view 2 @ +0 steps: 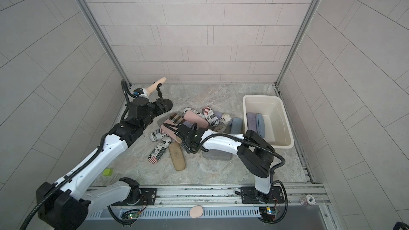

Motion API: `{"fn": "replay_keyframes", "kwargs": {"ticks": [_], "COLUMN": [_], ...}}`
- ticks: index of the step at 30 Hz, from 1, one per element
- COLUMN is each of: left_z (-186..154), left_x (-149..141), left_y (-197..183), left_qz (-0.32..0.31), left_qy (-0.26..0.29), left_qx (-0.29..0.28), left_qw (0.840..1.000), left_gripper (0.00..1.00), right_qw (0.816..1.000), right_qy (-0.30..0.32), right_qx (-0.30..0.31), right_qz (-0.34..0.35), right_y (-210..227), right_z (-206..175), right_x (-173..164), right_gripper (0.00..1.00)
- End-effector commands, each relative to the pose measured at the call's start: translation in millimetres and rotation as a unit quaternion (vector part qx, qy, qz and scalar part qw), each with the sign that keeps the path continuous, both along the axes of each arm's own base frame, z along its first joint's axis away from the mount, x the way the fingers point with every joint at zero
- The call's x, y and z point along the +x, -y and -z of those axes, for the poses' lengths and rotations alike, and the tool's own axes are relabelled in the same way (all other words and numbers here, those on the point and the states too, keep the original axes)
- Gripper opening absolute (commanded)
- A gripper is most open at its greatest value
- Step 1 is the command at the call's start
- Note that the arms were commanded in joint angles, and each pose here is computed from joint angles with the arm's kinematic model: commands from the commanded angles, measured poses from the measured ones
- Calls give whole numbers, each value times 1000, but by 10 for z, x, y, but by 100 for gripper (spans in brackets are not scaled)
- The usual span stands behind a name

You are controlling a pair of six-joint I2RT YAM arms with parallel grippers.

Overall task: Put the glasses cases into the storage boxes
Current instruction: Pick up the glasses case at the center of the board.

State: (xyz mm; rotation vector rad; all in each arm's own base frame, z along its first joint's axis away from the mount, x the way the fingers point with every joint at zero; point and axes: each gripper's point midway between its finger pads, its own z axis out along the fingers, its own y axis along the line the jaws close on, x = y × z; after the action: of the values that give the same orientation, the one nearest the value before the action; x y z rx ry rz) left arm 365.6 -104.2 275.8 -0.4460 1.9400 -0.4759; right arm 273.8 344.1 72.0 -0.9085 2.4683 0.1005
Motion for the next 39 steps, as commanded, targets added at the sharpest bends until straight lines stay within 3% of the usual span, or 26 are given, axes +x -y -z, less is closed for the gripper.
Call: {"fn": "replay_keyframes", "kwargs": {"ticks": [1,7,19,25,32,39], "left_z": [-35,-9,9,22,5,-30], "left_x": [28,56,79,86,90,97], "left_y": [-6,-18,4,17,34,128], "left_qz": [0,0,9,12,17,41], "left_qy": [10,7,3,2,6,19], "left_qx": [-17,-21,-32,-32,-35,-48], "left_qw": [1000,1000,999,999,999,998], "left_gripper": [72,72,72,72,72,72], "right_qw": [1000,999,999,999,999,1000], "right_qy": [-12,-27,-29,-46,-37,-11], "right_qx": [0,-4,-9,3,1,24], "right_qz": [-15,-23,-22,-28,-24,-12], "right_y": [-96,-146,-106,-177,-97,1], "right_z": [73,188,299,380,269,-166], "right_x": [11,-17,-45,-108,-124,-208], "right_gripper": [69,67,75,70,59,58]}}
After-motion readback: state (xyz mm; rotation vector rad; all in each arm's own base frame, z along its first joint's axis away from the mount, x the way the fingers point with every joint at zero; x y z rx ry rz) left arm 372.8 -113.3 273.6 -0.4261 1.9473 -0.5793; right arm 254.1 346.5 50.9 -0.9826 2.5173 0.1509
